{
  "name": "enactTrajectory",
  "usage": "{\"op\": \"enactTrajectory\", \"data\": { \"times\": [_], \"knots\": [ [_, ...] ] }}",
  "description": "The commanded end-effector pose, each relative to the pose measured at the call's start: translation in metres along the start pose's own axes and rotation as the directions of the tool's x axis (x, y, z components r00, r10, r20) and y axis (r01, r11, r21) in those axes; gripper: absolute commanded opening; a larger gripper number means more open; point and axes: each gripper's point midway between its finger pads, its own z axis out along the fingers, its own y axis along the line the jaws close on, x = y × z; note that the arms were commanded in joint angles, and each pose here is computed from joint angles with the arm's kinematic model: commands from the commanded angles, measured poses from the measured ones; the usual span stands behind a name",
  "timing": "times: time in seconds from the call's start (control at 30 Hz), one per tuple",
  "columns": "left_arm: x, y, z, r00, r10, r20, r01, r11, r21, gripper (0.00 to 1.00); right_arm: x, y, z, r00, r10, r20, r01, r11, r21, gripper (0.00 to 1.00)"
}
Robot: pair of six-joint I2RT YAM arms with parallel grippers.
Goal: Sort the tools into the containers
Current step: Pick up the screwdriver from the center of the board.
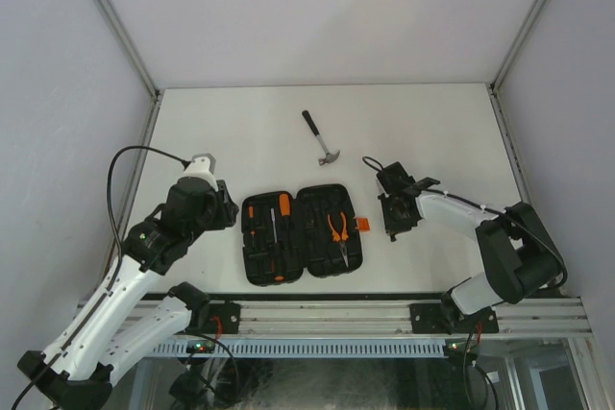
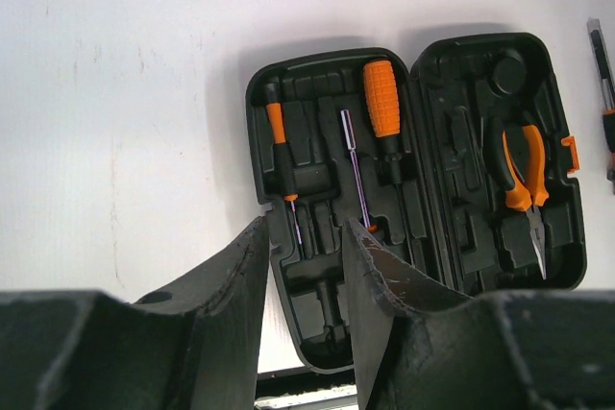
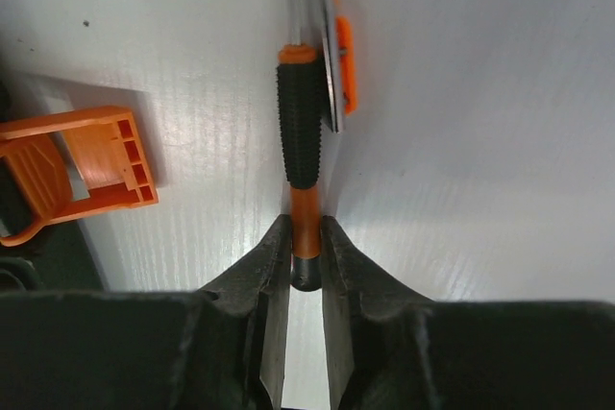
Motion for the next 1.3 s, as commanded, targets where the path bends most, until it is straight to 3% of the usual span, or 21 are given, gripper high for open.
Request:
{"op": "enactTrajectory", "data": {
  "times": [0.0,0.23,0.63,0.8,1.07,1.17,1.27],
  "knots": [
    [-0.004,0.000,0.004,1.000,0.002,0.026,-0.002,1.000,0.002,0.41,0.002,0.009,0.000,0.998,-0.058,-0.014,0.058,0.998,-0.010,0.15],
    [-0.006,-0.001,0.003,1.000,0.000,0.031,0.000,1.000,0.005,0.41,-0.002,0.023,-0.009,0.996,-0.088,0.014,0.089,0.995,-0.045,0.09],
    [-0.006,-0.001,0.003,0.999,-0.001,0.033,0.001,1.000,0.006,0.41,-0.023,0.037,-0.048,0.984,-0.042,0.171,0.069,0.986,-0.151,0.01],
    [-0.007,0.000,0.001,0.999,-0.002,0.042,0.002,1.000,0.006,0.41,-0.036,0.046,-0.067,0.958,-0.006,0.287,0.072,0.973,-0.221,0.00],
    [-0.012,0.001,-0.005,0.997,-0.021,0.075,0.020,1.000,0.013,0.41,-0.061,0.065,-0.125,0.836,0.096,0.541,0.117,0.931,-0.345,0.00],
    [-0.015,-0.004,-0.007,0.996,-0.028,0.089,0.025,0.999,0.038,0.42,-0.066,0.079,-0.152,0.749,0.106,0.655,0.196,0.908,-0.371,0.00],
    [-0.015,-0.012,-0.008,0.995,-0.045,0.091,0.038,0.996,0.084,0.43,-0.065,0.099,-0.182,0.618,0.088,0.781,0.357,0.854,-0.379,0.00]
  ]
}}
